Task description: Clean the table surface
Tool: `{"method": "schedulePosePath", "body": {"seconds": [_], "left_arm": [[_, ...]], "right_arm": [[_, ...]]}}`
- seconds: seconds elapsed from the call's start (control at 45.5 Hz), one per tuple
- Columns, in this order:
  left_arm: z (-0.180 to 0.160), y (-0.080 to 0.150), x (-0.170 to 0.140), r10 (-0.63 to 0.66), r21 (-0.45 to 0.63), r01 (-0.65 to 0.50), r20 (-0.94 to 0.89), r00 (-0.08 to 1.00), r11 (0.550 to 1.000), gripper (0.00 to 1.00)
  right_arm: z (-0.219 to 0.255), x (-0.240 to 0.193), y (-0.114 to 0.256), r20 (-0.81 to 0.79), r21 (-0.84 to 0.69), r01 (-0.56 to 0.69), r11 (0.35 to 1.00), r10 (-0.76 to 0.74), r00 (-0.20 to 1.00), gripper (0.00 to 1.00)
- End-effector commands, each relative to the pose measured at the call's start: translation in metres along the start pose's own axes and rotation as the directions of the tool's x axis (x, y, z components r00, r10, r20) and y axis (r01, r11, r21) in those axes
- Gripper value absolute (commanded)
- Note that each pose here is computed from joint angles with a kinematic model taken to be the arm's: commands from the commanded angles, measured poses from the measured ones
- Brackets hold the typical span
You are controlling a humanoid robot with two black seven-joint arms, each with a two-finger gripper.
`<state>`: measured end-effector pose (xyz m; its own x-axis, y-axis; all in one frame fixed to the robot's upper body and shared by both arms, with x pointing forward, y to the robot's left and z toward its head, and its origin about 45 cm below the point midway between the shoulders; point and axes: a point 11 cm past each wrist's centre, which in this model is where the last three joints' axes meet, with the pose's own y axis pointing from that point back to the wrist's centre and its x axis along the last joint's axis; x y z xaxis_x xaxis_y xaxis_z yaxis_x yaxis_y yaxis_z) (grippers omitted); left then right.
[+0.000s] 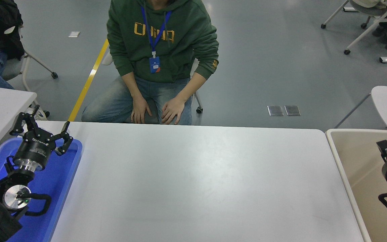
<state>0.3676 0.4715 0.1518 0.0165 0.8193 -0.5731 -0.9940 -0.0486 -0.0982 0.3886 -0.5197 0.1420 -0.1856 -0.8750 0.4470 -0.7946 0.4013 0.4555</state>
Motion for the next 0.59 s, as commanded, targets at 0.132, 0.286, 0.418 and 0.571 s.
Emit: {"method": "schedulePosePath", "body": {"seconds": [0.132, 0.286, 0.418, 0.571], "left_arm": [[0.0, 0.001, 0.0, 0.001, 0.0, -0.001, 0.0, 1.0, 1.0, 1.0], [0.0, 0.0, 0.0, 0.0, 0.001, 0.0, 0.0, 1.0, 1.0, 1.0], [0.0, 0.001, 0.0, 0.002, 0.0, -0.002, 0.0, 1.0, 1.0, 1.0], [0.0, 0.001, 0.0, 0.002, 0.0, -0.002, 0.0, 1.0, 1.0, 1.0]], "right_arm": [[-0.097, -0.08, 0.025, 0.269, 0.241, 0.233, 0.942, -0.296, 0.916, 1.0], [-0.108, -0.129, 0.033, 0.323, 0.272, 0.302, 0.914, -0.382, 0.866, 1.0], [-0.115, -0.167, 0.041, 0.388, 0.313, 0.333, 0.889, -0.44, 0.81, 1.0], [-0.113, -0.206, 0.051, 0.456, 0.346, 0.353, 0.869, -0.485, 0.747, 1.0]]}}
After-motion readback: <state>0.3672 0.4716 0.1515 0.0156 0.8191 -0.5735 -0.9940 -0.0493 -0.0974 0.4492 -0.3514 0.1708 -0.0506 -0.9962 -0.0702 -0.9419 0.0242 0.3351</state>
